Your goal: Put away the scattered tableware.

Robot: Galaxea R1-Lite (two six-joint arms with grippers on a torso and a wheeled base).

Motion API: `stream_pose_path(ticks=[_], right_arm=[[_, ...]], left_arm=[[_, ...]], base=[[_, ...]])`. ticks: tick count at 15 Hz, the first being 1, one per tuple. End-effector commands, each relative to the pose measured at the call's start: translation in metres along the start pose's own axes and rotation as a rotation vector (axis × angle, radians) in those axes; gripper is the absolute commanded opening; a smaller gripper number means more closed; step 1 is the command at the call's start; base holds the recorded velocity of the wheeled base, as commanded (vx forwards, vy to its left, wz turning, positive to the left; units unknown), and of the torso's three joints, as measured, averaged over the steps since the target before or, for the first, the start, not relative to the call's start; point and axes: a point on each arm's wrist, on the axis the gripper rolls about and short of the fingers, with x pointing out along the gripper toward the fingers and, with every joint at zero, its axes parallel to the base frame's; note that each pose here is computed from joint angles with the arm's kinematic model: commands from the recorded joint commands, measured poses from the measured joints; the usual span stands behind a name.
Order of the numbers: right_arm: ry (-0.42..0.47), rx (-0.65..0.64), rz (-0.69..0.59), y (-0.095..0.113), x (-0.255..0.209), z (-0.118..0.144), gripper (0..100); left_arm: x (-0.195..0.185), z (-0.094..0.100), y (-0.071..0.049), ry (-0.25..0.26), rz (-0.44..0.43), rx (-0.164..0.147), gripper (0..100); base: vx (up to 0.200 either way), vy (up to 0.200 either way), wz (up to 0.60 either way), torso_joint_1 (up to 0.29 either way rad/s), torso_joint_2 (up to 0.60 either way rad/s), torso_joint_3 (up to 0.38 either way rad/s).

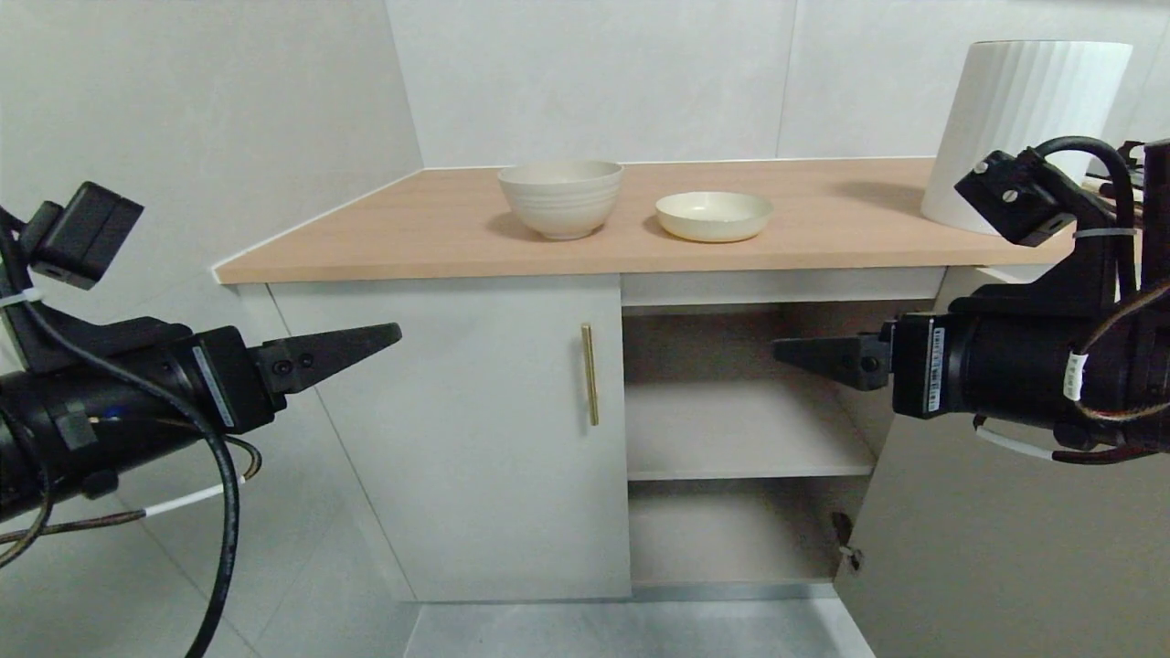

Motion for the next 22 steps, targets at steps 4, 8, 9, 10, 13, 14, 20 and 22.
stream_pose_path(ticks=[4, 8, 9, 10, 13, 14, 20, 22], right_arm=[[0.009, 0.025, 0.003, -0.001, 0.004, -0.002, 100], [-0.008, 0.026, 0.006, -0.001, -0.002, 0.001, 100], [-0.010, 0.025, 0.010, -0.001, -0.004, 0.001, 100], [-0.009, 0.021, 0.013, 0.000, -0.005, 0.000, 100], [-0.002, 0.009, 0.024, 0.003, -0.005, -0.002, 100], [-0.001, 0.008, 0.027, 0.003, -0.005, -0.002, 100], [0.011, 0.006, 0.022, 0.002, -0.004, -0.006, 100], [0.011, 0.004, 0.024, 0.003, -0.003, -0.005, 100]], left_arm=[[0.000, 0.001, 0.000, -0.005, 0.000, 0.002, 100], [-0.009, 0.004, -0.004, -0.034, -0.009, 0.009, 100], [-0.013, 0.006, -0.006, -0.044, -0.014, 0.012, 100], [-0.014, 0.006, -0.006, -0.042, -0.015, 0.012, 100], [-0.013, 0.006, -0.006, -0.036, -0.019, 0.011, 100], [-0.013, 0.005, -0.007, -0.034, -0.020, 0.011, 100], [-0.009, 0.002, -0.008, 0.006, -0.089, 0.004, 100], [-0.008, 0.004, -0.019, 0.016, -0.134, 0.013, 100]], base=[[0.200, 0.000, 0.00, 0.002, 0.00, 0.005], [0.050, 0.000, 0.00, -0.001, 0.00, 0.001], [0.000, 0.000, 0.00, 0.000, 0.00, 0.000], [0.000, 0.000, 0.00, 0.000, 0.00, 0.000], [0.000, 0.000, 0.00, 0.000, 0.00, 0.000], [0.000, 0.000, 0.00, 0.000, 0.00, 0.000], [0.000, 0.000, 0.00, 0.072, -0.25, -0.244], [0.000, 0.000, 0.00, 0.112, -0.57, -0.298]])
